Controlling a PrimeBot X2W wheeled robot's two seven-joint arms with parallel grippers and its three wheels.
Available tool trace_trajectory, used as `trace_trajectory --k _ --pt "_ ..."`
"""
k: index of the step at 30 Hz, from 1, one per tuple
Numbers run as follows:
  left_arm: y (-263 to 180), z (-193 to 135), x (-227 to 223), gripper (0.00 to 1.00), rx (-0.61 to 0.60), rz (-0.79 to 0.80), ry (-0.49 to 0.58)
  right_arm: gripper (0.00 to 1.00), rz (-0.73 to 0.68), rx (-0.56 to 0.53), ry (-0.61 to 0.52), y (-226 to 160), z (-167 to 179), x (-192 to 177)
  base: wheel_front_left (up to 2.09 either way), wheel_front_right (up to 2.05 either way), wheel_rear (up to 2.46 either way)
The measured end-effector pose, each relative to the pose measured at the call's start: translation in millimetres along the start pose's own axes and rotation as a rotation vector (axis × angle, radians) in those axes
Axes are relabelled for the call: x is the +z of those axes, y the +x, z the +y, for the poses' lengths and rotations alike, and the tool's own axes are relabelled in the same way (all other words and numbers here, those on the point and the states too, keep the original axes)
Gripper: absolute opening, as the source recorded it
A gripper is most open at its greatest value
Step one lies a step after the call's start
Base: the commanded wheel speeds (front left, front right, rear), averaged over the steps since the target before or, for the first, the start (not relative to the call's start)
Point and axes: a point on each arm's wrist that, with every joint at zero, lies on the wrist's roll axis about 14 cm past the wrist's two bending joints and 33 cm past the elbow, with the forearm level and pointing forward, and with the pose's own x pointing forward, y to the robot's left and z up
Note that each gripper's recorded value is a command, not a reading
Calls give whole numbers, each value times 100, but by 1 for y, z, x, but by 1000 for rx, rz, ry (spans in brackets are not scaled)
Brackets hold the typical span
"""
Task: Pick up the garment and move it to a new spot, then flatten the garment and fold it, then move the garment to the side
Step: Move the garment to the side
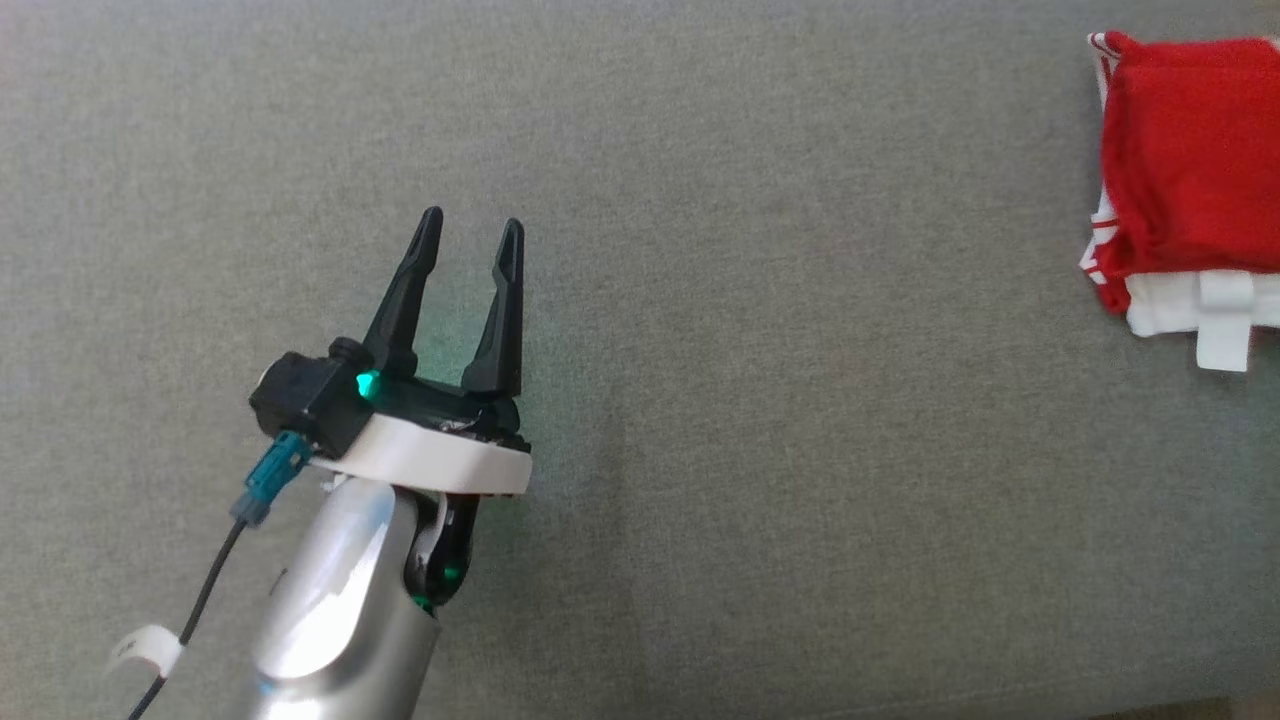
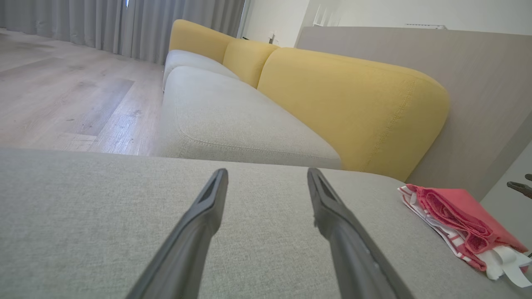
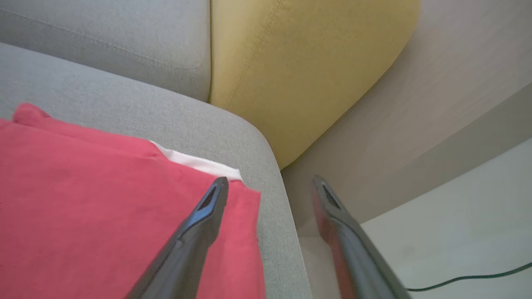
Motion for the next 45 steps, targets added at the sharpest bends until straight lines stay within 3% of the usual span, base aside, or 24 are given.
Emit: trace_trajectory --k 9,19,25,29,36,41,45 --pt "-14 -6 31 100 16 -68 13 100 -199 17 75 -25 11 64 0 0 0" --pt "-59 12 67 100 126 -161 33 100 -521 148 344 -90 64 155 0 0 0" --pt "-89 19 75 100 183 -187 40 100 -625 260 555 -135 110 183 0 0 0" --pt "-104 22 77 100 207 -198 41 100 -629 302 645 -154 126 177 0 0 0" --pt "-120 23 71 100 229 -189 34 100 -549 349 828 -169 154 121 0 0 0" --pt "-130 24 60 100 245 -164 24 100 -454 355 817 -177 177 76 0 0 0" --pt "-135 27 56 100 257 -155 20 100 -424 355 781 -180 183 62 0 0 0"
